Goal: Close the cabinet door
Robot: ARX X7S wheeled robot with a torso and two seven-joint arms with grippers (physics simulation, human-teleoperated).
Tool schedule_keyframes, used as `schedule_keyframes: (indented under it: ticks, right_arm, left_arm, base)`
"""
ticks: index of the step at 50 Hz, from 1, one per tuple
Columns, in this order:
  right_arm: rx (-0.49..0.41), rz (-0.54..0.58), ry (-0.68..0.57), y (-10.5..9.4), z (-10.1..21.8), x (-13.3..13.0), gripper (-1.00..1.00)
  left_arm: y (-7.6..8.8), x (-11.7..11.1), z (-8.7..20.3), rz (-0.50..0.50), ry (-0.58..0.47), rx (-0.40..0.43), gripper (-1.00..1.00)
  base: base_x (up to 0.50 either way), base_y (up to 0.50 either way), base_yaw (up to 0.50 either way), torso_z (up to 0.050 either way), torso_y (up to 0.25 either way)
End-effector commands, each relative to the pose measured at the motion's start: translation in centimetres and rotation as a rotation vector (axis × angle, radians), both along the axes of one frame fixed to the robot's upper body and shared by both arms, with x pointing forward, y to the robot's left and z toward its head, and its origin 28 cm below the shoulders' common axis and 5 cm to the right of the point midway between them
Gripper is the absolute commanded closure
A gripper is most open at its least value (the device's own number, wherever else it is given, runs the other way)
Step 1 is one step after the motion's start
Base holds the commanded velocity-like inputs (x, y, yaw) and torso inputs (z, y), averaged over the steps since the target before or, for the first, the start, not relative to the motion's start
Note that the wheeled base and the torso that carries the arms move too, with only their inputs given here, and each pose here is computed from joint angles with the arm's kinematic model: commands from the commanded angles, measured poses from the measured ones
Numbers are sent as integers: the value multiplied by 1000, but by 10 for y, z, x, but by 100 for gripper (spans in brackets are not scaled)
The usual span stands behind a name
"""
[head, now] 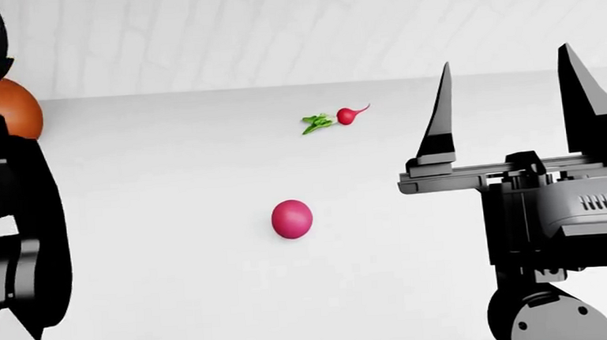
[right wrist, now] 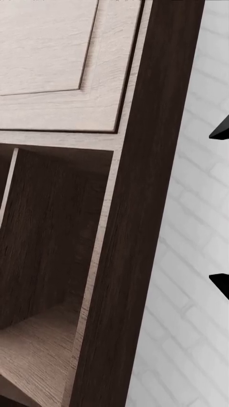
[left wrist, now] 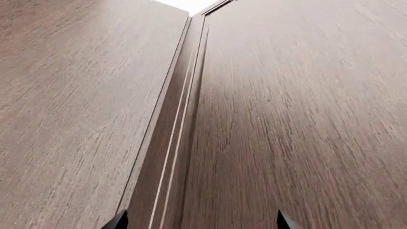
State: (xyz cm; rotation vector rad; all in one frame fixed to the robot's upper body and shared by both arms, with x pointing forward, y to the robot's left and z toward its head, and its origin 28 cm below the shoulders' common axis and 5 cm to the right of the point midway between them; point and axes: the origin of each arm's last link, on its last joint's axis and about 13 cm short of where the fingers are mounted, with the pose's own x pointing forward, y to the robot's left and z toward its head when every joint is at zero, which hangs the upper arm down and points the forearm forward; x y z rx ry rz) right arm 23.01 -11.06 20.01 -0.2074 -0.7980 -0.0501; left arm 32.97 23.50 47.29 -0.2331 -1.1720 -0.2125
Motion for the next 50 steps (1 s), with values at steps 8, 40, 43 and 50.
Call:
schedule_keyframes:
  ticks: [8,40,43,50]
  right_arm:
    - [5,-2,-3,-1,-1,0,-100]
    - [2,-1,-11,-3,4,-3,-100]
    - [1,0,-11,-3,6,-2,-100]
    - [1,1,-13,-3,7,-3,-100]
  left_arm:
    - [-15,55,-11,136,84,163,-100]
    - [-19,59,-16,248,104,480,-100]
    - [-24,63,-15,258,78,550,-100]
    - [-54,80,-39,270,61,622,-100]
  base:
    - [0,0,0,0,0]
    - [0,0,0,0,0]
    - [0,0,0,12,-102]
    - [0,0,0,35,-186]
